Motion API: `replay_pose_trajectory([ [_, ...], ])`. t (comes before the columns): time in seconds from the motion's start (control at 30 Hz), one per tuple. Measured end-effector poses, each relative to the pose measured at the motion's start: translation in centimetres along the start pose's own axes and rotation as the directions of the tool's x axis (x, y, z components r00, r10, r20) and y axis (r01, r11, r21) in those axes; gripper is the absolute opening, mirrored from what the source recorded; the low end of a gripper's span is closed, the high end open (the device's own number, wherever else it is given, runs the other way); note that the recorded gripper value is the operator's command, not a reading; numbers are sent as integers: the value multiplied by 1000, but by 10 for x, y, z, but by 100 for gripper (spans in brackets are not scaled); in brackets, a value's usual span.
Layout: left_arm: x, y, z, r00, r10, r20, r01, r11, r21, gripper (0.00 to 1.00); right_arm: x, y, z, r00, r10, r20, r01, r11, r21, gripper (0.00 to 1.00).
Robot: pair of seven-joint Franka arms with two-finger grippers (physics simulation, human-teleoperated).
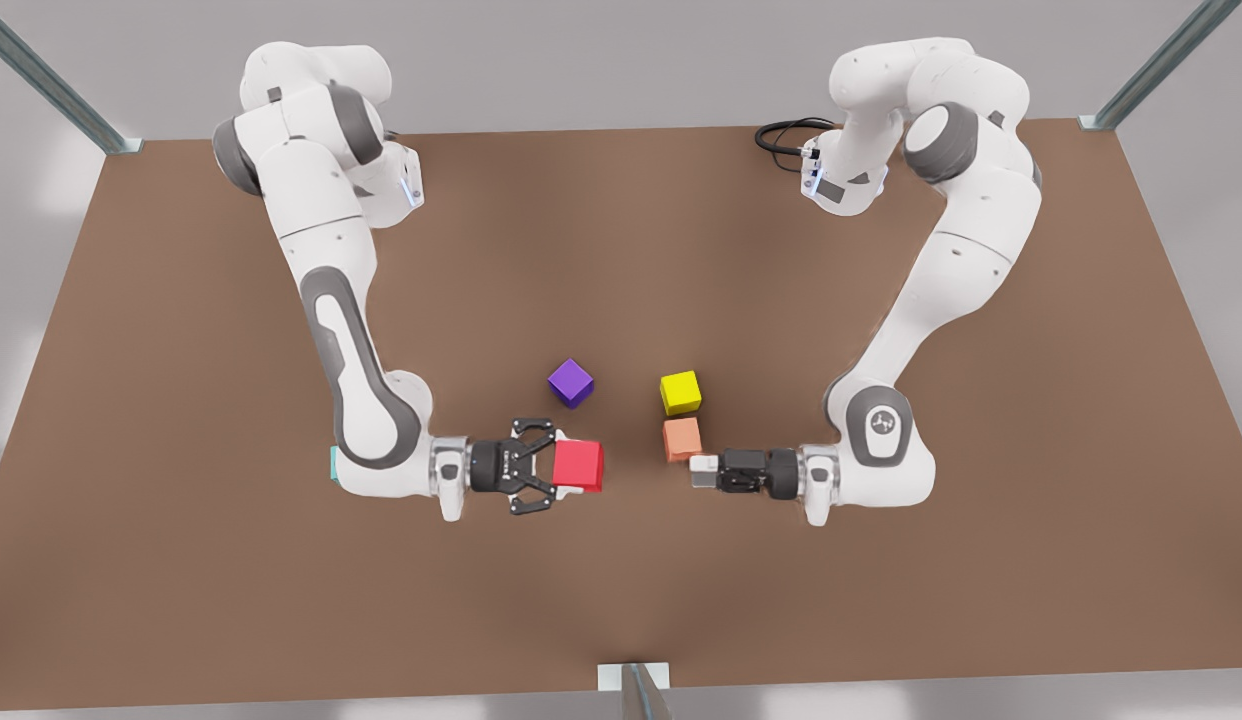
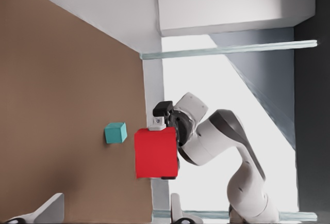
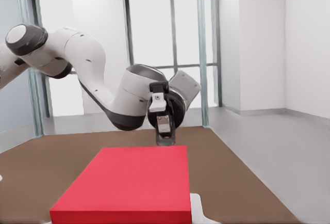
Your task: Pick up red wooden cube and pass to hand red wooden cube and place in blue wooden cube
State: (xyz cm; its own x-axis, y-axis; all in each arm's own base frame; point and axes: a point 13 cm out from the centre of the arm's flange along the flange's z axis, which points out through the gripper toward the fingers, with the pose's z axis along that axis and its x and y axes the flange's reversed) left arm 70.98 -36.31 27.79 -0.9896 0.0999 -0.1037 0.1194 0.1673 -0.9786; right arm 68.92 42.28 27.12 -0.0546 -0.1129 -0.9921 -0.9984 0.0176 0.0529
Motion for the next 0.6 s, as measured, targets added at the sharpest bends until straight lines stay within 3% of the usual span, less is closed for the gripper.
replay_pose_trajectory([
  [0.03,-1,-20,-54,991,120,-59,-128,981,-145,100,1,-6,-18,1000,-10,-15,10,1000,4,62],
  [0.1,17,-47,-133,929,241,-282,-350,821,-451,100,8,-18,-64,996,-36,-81,36,999,-1,62],
  [0.17,33,-47,-208,881,168,-442,-447,604,-660,100,17,-25,-127,977,-63,-201,58,998,-28,62],
  [0.23,53,-54,-235,838,30,-546,-509,405,-759,100,31,-24,-191,923,-93,-373,67,994,-82,62],
  [0.3,101,-75,-280,864,-159,-477,-448,189,-874,100,49,-20,-255,831,-96,-548,35,992,-120,62],
  [0.33,119,-91,-294,881,-189,-433,-411,148,-900,100,55,-16,-284,775,-93,-625,11,991,-134,62],
  [0.43,141,-99,-294,894,-244,-376,-352,137,-926,100,67,5,-353,599,-55,-799,-91,986,-136,62],
  [0.6,158,-89,-258,880,-312,-358,-317,175,-932,100,79,47,-416,357,32,-934,-250,966,-62,62],
])
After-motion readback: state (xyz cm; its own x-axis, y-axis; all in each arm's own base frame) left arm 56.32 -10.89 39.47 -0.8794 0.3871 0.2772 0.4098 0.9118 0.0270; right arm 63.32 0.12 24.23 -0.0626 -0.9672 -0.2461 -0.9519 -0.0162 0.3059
